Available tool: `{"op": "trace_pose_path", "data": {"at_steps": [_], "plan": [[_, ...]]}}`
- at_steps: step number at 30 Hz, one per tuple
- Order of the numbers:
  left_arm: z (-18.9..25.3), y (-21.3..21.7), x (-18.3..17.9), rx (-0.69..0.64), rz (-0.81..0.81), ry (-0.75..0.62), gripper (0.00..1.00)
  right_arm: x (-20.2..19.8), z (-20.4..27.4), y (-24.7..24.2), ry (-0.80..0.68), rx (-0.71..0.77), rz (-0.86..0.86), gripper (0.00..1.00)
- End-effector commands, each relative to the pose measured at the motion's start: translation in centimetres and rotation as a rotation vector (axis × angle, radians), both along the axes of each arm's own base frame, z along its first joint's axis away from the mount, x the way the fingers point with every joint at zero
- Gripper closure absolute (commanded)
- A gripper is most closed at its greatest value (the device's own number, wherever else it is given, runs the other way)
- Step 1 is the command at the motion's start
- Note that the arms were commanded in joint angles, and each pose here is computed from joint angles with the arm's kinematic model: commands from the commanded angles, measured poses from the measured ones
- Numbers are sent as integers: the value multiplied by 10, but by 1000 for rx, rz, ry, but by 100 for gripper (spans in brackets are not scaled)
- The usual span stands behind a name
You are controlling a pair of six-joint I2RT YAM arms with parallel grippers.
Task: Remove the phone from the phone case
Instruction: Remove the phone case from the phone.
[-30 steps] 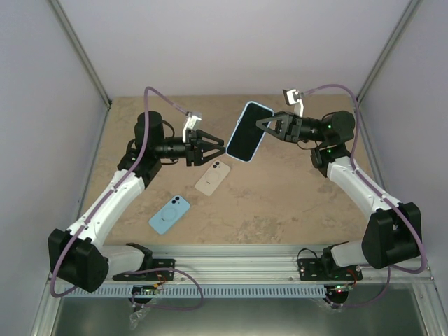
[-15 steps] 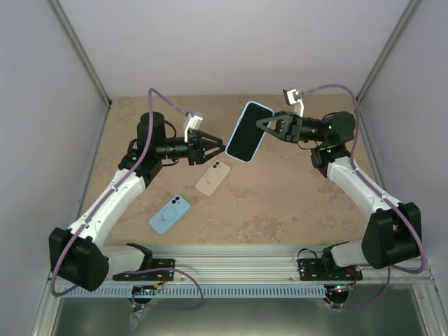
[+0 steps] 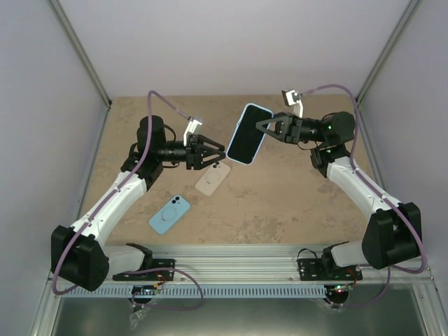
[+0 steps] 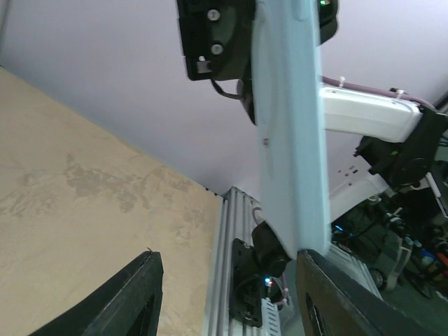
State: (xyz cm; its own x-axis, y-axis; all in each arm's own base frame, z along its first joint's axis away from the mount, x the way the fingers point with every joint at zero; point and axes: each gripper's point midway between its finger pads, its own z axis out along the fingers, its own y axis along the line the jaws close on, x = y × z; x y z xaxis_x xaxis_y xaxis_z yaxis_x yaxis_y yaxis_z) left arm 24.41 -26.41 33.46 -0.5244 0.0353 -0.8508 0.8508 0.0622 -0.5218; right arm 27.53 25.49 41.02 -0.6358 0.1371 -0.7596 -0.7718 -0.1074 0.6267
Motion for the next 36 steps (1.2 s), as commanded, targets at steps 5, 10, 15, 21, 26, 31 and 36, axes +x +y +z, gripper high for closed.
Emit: {"op": "trace_pose_path", "data": {"at_steps": [5, 10, 15, 21, 26, 31, 36], "plan": [[22, -1, -26, -63, -121, -65, 46, 2, 10, -4, -52, 36, -47, 99], [22, -1, -21, -62, -90, -62, 46, 2, 10, -4, -48, 35, -47, 99], [16, -2, 0, -13, 12, -61, 55, 3, 9, -4, -43, 36, -48, 99], [9, -2, 11, 15, 75, -46, 58, 4, 10, -4, -42, 39, -52, 99], [-4, 2, 25, 61, 157, -35, 63, 2, 12, -4, -45, 40, -49, 99], [-8, 2, 34, 71, 194, -20, 64, 0, 13, -4, -46, 43, -40, 99], [-12, 3, 42, 82, 227, -13, 65, -2, 15, -5, -50, 48, -36, 99]]}}
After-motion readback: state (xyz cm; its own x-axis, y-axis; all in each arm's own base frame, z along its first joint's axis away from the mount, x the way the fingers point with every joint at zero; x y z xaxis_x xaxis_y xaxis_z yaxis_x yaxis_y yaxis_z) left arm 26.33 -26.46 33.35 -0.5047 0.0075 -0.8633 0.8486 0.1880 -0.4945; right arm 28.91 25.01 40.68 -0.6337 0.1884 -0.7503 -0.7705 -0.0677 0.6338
